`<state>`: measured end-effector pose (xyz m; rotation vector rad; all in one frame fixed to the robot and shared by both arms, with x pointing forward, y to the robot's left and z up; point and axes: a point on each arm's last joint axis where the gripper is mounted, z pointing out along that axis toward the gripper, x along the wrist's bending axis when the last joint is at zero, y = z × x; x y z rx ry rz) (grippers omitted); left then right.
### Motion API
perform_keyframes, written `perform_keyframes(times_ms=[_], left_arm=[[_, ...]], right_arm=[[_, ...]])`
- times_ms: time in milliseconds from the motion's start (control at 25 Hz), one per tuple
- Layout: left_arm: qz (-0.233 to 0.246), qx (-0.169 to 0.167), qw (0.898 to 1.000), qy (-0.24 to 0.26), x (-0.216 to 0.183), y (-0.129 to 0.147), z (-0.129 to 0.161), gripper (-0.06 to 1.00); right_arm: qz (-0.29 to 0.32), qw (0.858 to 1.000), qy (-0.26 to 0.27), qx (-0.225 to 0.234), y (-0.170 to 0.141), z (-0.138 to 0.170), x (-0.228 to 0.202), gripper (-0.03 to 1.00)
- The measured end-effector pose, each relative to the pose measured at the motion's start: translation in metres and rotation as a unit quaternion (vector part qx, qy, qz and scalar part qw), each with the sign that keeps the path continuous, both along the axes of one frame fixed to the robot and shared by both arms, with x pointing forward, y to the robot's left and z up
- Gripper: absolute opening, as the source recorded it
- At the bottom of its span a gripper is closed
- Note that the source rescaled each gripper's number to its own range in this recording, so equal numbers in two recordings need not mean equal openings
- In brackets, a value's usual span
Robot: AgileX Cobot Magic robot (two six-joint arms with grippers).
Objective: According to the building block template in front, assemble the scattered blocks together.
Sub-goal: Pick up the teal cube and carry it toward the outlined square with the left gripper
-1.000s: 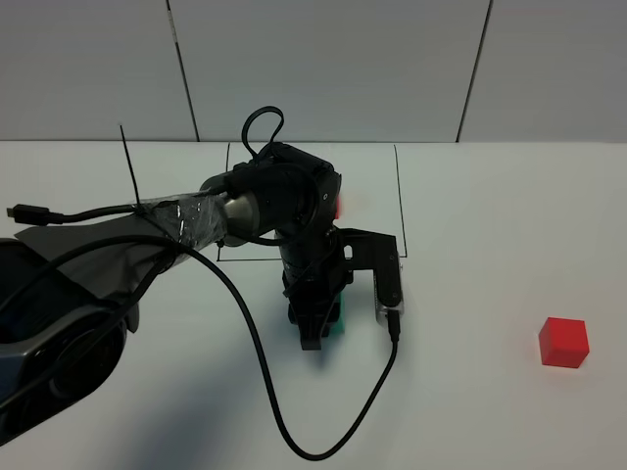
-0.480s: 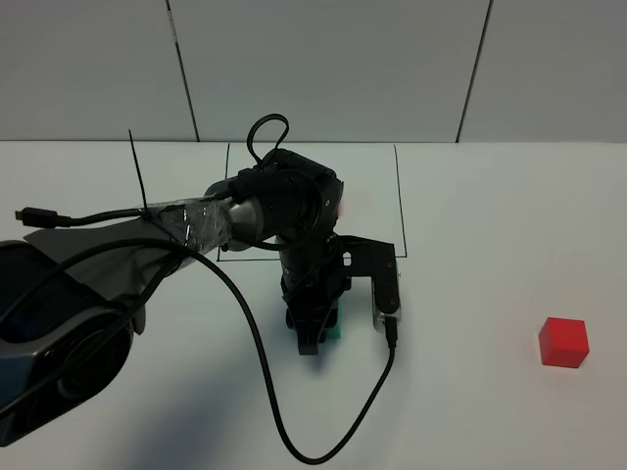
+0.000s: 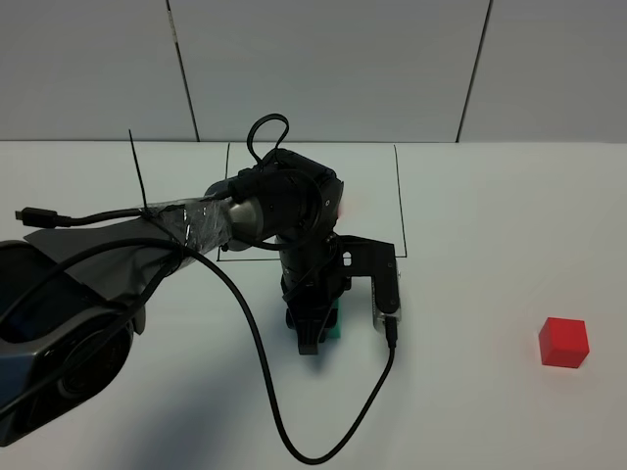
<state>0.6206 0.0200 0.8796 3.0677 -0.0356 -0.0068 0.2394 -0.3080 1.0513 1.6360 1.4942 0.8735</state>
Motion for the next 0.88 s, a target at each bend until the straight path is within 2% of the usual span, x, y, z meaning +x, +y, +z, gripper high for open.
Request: perform_keyframes(times_ms=[200, 240, 280, 320, 400, 520, 600, 720, 880], left_arm=[[0.000, 0.000, 1.000, 0.000, 0.0001, -0.0001, 0.0002, 0.00], [0.000, 0.000, 1.000, 0.000, 0.0002, -0.0001, 0.0002, 0.03], [0.000, 0.000, 1.000, 0.000, 0.0001, -0.0001, -0.0002, 0.09], [0.000, 0.001, 1.000, 0.001, 0.0000, 0.0000, -0.0006, 0.19], [-0.001, 0.003, 1.000, 0.003, -0.0002, 0.0003, -0.0009, 0.43], [-0.001, 0.006, 1.000, 0.007, -0.0008, 0.0008, -0.0003, 0.74], [-0.001, 0.008, 1.000, 0.010, -0.0012, 0.0010, -0.0002, 0.88], [-0.002, 0.012, 1.000, 0.016, -0.0021, 0.0018, 0.0003, 0.98], [0.000, 0.022, 0.999, 0.029, -0.0049, 0.0037, 0.0038, 1.00]], right_arm=[[0.000, 1.000, 0.000, 0.000, 0.0000, 0.0000, 0.0000, 0.57], [0.000, 1.000, 0.000, 0.000, 0.0000, 0.0000, 0.0000, 0.57], [0.000, 1.000, 0.000, 0.000, 0.0000, 0.0000, 0.0000, 0.57], [0.000, 1.000, 0.000, 0.000, 0.0000, 0.0000, 0.0000, 0.57], [0.000, 1.000, 0.000, 0.000, 0.0000, 0.0000, 0.0000, 0.56], [0.000, 1.000, 0.000, 0.000, 0.0000, 0.0000, 0.0000, 0.56], [0.000, 1.000, 0.000, 0.000, 0.0000, 0.0000, 0.0000, 0.56], [0.000, 1.000, 0.000, 0.000, 0.0000, 0.0000, 0.0000, 0.56], [0.000, 1.000, 0.000, 0.000, 0.0000, 0.0000, 0.0000, 0.56]])
